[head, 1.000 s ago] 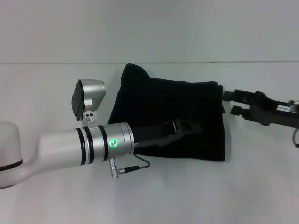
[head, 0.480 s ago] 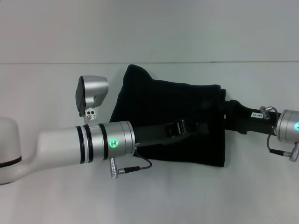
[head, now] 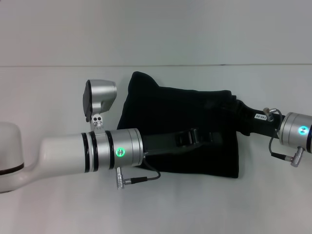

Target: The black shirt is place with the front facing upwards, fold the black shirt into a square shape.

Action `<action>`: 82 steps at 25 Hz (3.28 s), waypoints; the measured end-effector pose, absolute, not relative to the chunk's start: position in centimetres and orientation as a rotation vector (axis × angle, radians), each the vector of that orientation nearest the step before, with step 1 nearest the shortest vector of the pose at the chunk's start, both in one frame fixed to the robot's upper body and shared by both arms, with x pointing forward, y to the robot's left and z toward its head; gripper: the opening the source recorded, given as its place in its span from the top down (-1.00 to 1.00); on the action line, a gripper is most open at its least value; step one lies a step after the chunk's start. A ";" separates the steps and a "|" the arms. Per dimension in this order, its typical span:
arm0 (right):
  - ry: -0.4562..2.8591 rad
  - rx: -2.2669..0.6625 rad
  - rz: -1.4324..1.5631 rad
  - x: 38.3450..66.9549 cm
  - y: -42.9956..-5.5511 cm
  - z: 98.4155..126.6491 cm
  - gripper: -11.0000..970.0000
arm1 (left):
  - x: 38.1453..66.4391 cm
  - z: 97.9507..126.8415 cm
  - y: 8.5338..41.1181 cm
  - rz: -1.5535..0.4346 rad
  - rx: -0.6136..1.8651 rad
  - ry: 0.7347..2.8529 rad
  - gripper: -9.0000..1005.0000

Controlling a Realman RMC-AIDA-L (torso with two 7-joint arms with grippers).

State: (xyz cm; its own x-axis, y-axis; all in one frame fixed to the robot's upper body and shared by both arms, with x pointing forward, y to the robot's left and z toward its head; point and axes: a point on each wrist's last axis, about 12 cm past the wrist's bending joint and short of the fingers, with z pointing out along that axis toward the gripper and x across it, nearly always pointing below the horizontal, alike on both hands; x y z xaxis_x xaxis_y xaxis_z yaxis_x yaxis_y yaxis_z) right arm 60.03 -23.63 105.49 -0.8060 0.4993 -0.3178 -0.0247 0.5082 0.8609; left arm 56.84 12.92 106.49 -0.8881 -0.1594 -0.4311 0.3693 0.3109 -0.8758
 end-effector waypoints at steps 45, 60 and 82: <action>2.099 0.263 1.099 60.3 -24.9 105.2 0.71 | 55.7 104.8 12.6 -1.571 0.178 2.229 0.73; 2.103 0.290 1.100 60.2 -24.9 105.0 0.68 | 55.8 104.8 12.6 -1.587 0.111 2.225 0.71; 2.091 0.303 1.156 58.1 -27.9 104.7 -0.64 | 55.5 107.1 14.8 -1.706 0.197 1.997 -0.16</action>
State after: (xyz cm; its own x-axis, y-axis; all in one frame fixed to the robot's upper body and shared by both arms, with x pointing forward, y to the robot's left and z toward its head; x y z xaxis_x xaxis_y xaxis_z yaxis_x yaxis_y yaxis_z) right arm 58.09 -27.89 104.71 -0.7154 0.5115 -0.4759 -0.1310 0.5709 0.8105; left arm 55.51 14.84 107.07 -0.8631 -0.2088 -0.4598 0.4215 0.2035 -0.8837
